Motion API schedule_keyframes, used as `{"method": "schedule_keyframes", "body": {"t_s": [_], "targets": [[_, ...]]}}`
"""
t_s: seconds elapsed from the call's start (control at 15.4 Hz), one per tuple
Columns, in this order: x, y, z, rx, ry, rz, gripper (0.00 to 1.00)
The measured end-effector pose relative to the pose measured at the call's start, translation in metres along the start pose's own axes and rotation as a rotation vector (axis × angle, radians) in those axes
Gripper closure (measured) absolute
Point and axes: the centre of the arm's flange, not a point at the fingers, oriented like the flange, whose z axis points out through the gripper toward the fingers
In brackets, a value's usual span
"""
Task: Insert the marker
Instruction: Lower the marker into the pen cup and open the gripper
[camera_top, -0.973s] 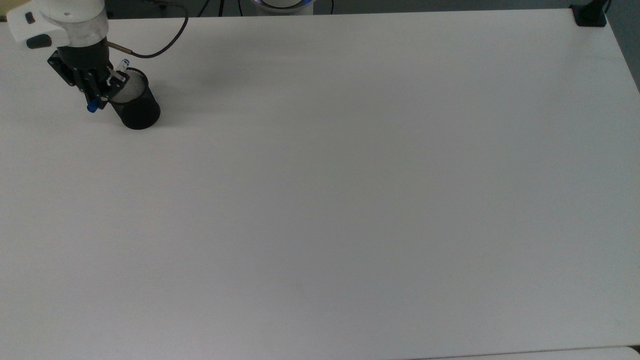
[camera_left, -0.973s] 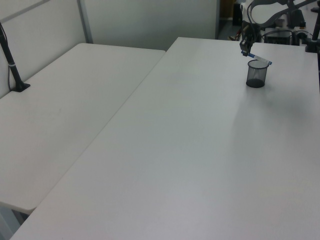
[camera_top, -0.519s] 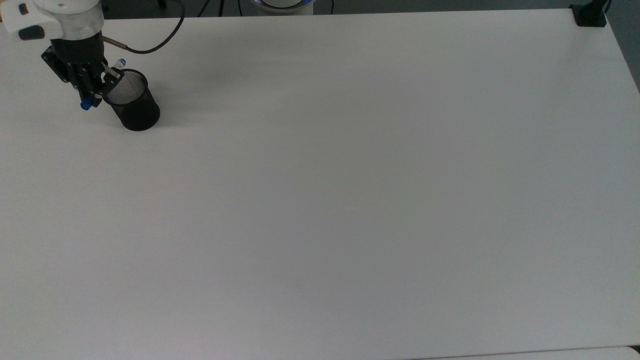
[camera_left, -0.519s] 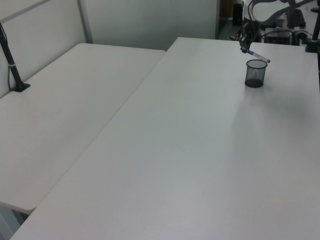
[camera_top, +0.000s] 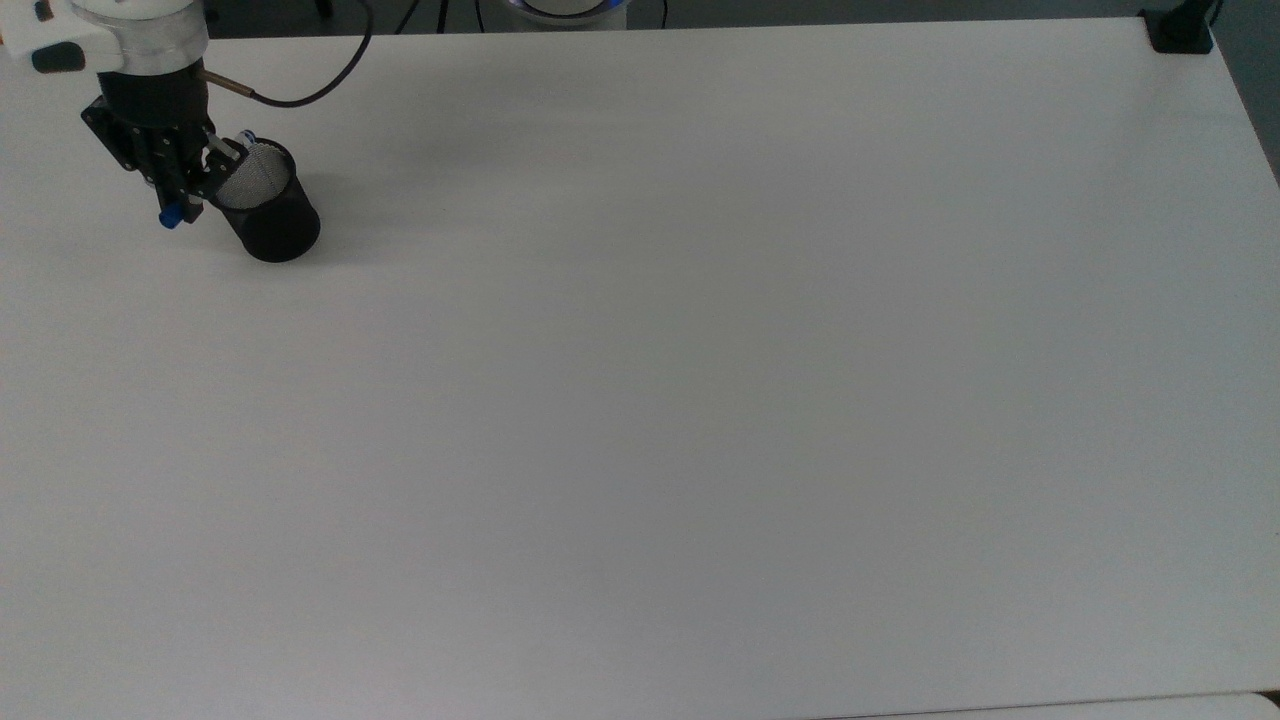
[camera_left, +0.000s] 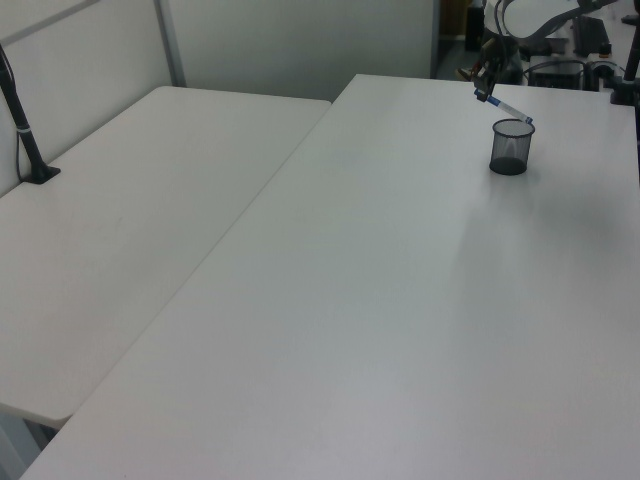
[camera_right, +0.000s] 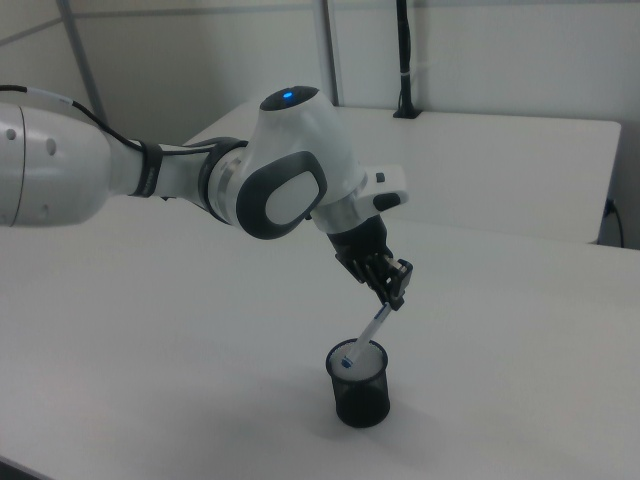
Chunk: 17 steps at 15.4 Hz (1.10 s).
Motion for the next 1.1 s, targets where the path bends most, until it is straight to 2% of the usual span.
{"method": "schedule_keyframes", "body": {"t_s": [0.58,0.78,0.84,0.97,1.1], "targets": [[-0.005,-0.002,0.009,0.000,-0.001,0.005,0.82],[-0.008,-0.003,0.014,0.002,-0.013,0.005,0.78],[-0.009,-0.003,0.014,0.002,-0.013,0.005,0.73],[-0.009,-0.003,0.014,0.002,-0.013,0.005,0.53],[-0.009,-0.003,0.014,0.002,-0.013,0.008,0.51]]}}
